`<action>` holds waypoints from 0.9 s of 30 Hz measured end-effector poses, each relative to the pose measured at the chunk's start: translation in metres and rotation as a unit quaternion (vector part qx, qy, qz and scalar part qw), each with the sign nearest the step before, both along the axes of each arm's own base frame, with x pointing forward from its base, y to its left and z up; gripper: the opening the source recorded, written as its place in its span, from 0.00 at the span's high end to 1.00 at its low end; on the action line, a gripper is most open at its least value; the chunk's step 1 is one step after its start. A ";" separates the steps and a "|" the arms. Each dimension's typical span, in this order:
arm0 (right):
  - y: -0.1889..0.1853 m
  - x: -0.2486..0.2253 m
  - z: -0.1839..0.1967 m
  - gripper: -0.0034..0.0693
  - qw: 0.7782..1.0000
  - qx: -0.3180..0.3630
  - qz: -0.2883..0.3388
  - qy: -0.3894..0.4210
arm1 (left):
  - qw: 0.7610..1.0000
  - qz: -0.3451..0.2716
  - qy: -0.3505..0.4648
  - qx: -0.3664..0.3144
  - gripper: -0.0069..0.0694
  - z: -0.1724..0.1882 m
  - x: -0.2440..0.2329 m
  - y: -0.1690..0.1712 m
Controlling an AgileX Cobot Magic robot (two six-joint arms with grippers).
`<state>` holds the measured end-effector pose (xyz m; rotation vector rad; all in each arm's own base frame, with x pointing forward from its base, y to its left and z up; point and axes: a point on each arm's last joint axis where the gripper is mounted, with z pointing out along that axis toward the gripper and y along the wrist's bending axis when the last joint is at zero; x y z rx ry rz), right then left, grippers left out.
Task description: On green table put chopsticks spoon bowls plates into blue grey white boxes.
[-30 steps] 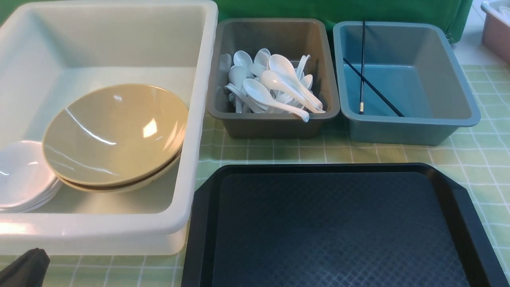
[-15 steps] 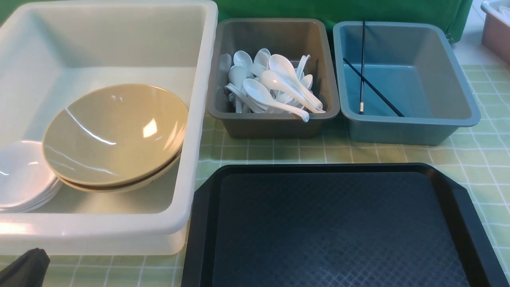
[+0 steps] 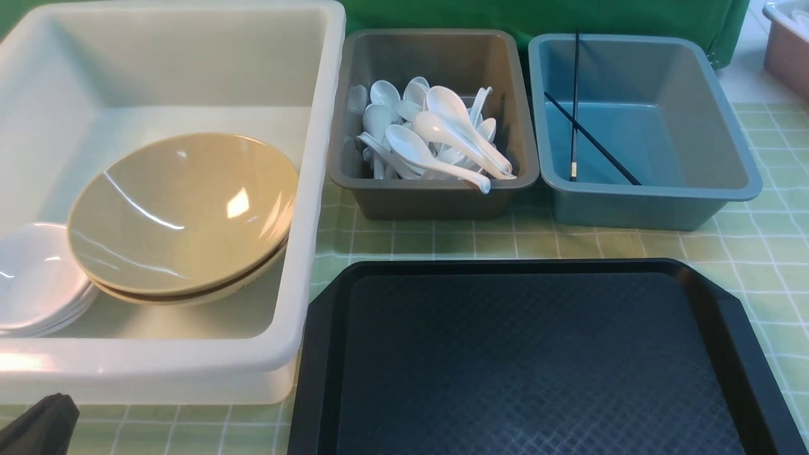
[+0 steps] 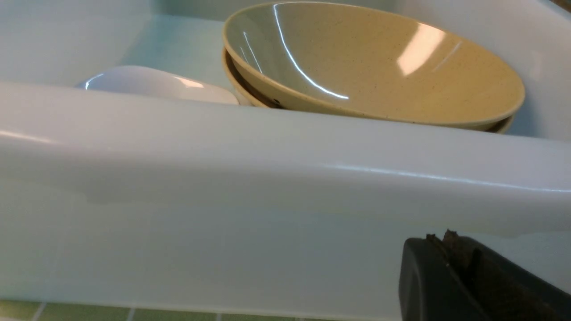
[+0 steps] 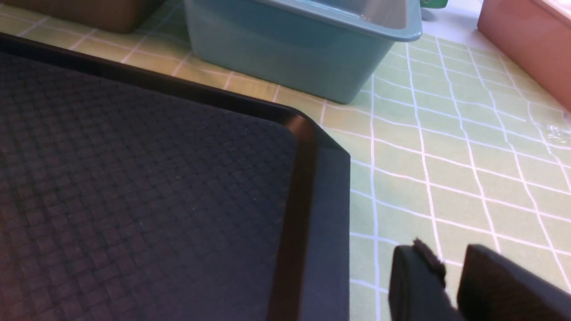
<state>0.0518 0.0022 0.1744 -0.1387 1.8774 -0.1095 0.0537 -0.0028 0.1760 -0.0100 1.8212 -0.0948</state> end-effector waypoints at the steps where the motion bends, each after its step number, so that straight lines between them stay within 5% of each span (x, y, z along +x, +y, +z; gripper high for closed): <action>1: 0.000 0.000 0.000 0.73 1.000 0.000 0.000 0.000 | 1.000 0.000 0.000 0.000 0.91 0.000 0.000 0.000; 27: 0.000 0.000 0.000 0.70 1.000 0.000 0.000 0.000 | 1.000 0.000 0.000 0.000 0.91 0.000 0.000 0.000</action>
